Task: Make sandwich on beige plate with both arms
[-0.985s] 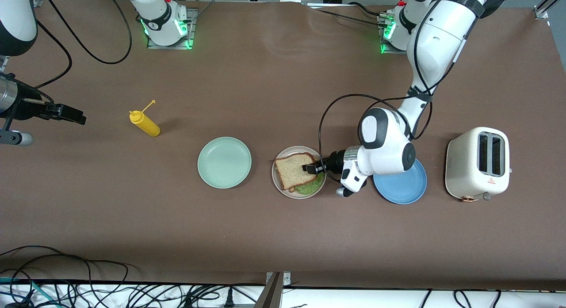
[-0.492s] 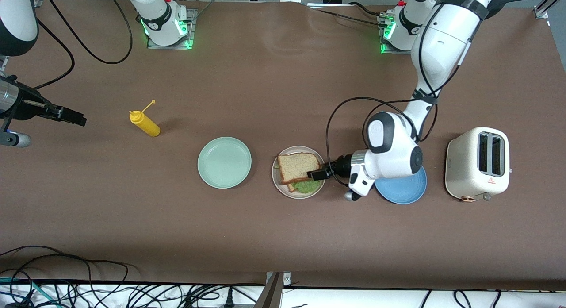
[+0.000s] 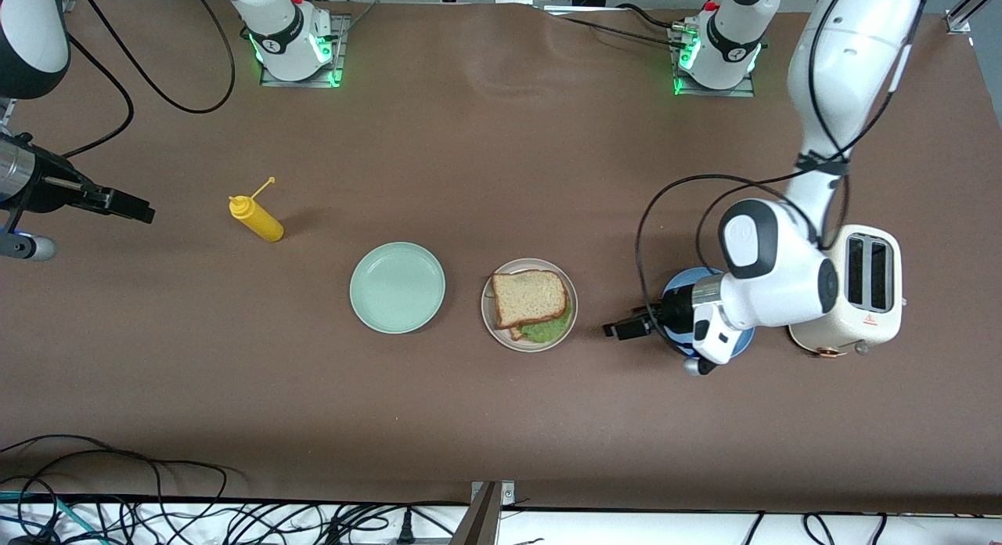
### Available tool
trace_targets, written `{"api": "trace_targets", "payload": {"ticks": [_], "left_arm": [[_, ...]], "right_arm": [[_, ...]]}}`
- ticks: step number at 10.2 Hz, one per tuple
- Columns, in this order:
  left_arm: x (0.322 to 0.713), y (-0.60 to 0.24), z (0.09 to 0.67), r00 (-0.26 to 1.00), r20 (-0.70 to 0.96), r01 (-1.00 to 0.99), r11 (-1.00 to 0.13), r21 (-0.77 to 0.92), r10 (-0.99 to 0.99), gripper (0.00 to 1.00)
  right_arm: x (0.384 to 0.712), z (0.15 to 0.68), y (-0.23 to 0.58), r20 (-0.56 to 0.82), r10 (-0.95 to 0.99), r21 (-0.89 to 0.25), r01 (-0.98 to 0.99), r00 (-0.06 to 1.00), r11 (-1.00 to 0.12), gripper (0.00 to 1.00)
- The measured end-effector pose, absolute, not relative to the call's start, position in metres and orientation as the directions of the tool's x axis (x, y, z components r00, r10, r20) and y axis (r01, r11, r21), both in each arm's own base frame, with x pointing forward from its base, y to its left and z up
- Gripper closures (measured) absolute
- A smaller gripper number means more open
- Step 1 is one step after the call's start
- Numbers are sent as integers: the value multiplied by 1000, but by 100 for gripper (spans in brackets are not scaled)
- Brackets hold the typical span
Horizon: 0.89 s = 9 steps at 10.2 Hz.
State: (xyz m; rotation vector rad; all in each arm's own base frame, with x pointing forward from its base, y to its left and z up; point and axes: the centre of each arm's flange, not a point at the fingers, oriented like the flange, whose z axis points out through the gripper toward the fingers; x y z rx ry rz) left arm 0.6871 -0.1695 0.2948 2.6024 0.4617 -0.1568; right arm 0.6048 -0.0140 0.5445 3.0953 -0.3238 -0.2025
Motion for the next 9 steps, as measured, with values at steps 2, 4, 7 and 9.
{"api": "trace_targets", "payload": {"ticks": [2,4,7,9], "left_arm": [[681,-123,321,985,-79,167,-961,222,154,0],[669,-90,338,994,-39,107,-987,123,103,0],[660,-24,337,999,-28,-42,-999,25,-43,0],[660,3,336,997,-28,-78,-997,17,-78,0]], "right_arm": [[605,544,-13,-126,-216,37,-213,968,-976,0],[605,544,-13,-127,-219,38,-216,967,-976,0],[605,544,-13,-128,-224,39,-221,966,-974,0],[605,544,-13,-128,-230,39,-226,965,-973,0]]}}
